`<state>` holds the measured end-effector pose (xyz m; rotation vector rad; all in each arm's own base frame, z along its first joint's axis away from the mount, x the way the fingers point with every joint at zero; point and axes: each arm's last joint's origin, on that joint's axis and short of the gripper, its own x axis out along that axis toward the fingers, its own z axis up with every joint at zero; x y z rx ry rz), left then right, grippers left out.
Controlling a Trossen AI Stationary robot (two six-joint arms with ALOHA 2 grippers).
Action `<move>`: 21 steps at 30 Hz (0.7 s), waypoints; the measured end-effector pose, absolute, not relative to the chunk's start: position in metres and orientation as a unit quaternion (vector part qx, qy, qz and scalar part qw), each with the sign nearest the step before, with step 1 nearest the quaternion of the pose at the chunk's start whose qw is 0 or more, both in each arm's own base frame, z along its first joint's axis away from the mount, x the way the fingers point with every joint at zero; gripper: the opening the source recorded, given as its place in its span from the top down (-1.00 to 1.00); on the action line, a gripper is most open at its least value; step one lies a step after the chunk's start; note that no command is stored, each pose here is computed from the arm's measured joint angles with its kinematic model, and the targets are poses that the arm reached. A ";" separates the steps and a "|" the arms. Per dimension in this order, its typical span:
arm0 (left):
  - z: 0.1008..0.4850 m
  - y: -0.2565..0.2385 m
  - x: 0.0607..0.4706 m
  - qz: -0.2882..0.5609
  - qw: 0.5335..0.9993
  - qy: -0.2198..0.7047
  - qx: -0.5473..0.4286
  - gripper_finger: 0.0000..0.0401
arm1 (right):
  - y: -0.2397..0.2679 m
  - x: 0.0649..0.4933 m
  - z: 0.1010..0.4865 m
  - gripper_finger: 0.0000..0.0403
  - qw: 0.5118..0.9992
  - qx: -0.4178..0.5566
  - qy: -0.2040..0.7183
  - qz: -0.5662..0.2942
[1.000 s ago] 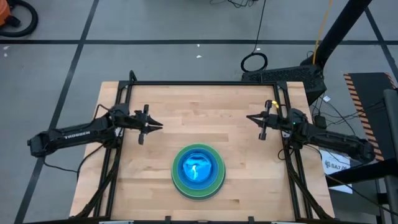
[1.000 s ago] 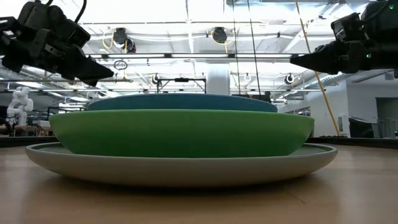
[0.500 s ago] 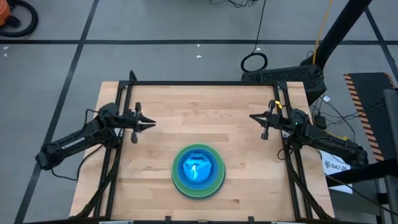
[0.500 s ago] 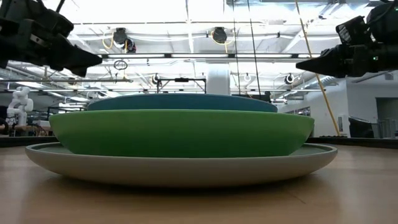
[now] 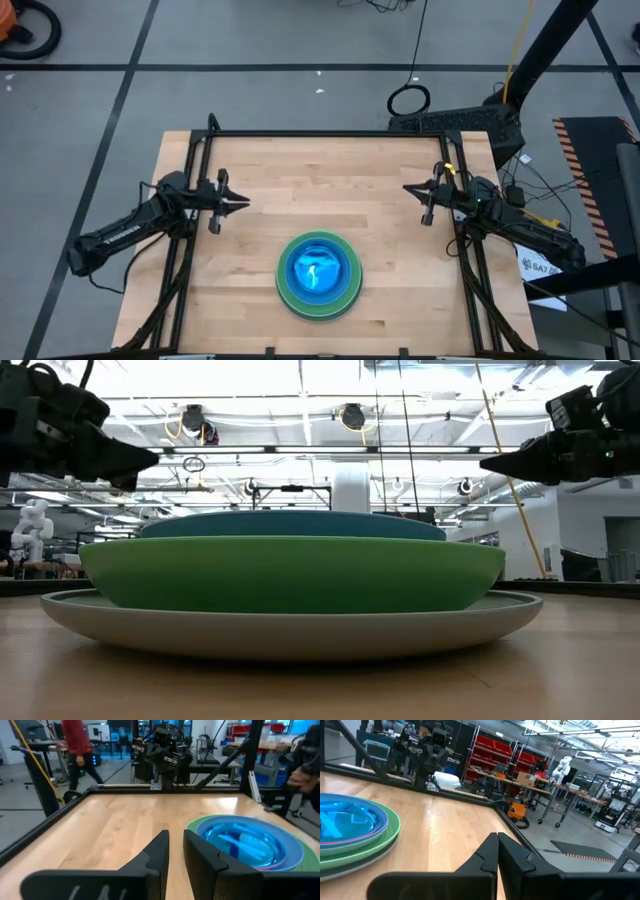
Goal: Stack plastic plates
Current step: Return to Home Position
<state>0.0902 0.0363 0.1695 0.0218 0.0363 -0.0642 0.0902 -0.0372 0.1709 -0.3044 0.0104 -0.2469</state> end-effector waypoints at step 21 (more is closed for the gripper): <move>0.168 0.044 0.090 0.097 0.993 0.026 -0.056 0.68 | -0.041 0.089 0.169 0.99 0.976 -0.111 0.018 -0.185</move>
